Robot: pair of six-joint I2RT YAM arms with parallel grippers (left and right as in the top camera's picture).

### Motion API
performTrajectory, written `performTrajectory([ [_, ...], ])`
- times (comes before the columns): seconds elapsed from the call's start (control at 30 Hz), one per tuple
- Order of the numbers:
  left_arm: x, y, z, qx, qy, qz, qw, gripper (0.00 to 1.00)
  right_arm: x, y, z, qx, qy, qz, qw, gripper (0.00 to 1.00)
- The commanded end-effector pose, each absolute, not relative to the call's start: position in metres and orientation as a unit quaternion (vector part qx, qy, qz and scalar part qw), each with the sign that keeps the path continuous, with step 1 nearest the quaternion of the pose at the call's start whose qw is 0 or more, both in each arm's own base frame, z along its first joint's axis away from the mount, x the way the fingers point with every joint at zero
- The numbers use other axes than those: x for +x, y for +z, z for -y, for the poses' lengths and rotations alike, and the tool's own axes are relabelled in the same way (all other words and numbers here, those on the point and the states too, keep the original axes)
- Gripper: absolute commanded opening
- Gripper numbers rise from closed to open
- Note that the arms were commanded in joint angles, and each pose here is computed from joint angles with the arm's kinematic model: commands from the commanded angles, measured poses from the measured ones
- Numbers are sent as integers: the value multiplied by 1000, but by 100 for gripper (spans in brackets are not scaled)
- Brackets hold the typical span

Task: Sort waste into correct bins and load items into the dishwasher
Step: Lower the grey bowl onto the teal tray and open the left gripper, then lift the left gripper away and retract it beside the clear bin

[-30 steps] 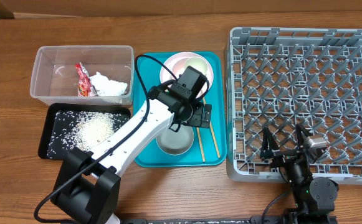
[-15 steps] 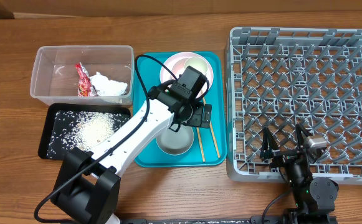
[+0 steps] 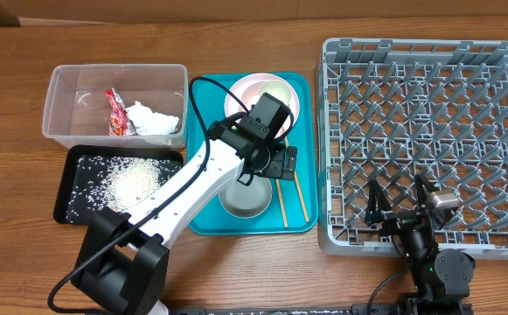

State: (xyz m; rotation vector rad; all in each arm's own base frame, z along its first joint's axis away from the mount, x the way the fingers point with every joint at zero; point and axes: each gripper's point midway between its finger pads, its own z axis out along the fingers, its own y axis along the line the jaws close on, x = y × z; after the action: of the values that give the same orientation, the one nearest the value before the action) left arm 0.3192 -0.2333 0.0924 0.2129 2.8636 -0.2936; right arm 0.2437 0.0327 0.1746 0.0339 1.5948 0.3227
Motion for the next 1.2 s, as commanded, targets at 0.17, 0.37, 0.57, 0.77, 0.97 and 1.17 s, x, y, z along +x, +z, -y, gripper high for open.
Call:
performTrajectory([
  [0.17, 325, 98, 237, 74, -109, -982, 135, 100, 244, 173, -32, 15, 141, -711, 689, 100],
  [0.37, 330, 100, 241, 73, -115, -980, 145, 100, 244, 173, -32, 15, 141, -711, 689, 100],
  [0.57, 338, 103, 243, 71, -118, -977, 164, 100, 244, 173, -32, 15, 141, -711, 689, 100],
  [0.77, 337, 107, 252, 70, -143, -975, 157, 100, 244, 173, -32, 15, 141, -711, 689, 100],
  [0.97, 347, 141, 250, 54, -136, -974, 173, 84, 244, 173, -32, 15, 141, -711, 689, 100],
  [1.17, 365, 214, 229, 5, -93, -970, 227, 80, 244, 173, -32, 15, 141, -711, 689, 100],
])
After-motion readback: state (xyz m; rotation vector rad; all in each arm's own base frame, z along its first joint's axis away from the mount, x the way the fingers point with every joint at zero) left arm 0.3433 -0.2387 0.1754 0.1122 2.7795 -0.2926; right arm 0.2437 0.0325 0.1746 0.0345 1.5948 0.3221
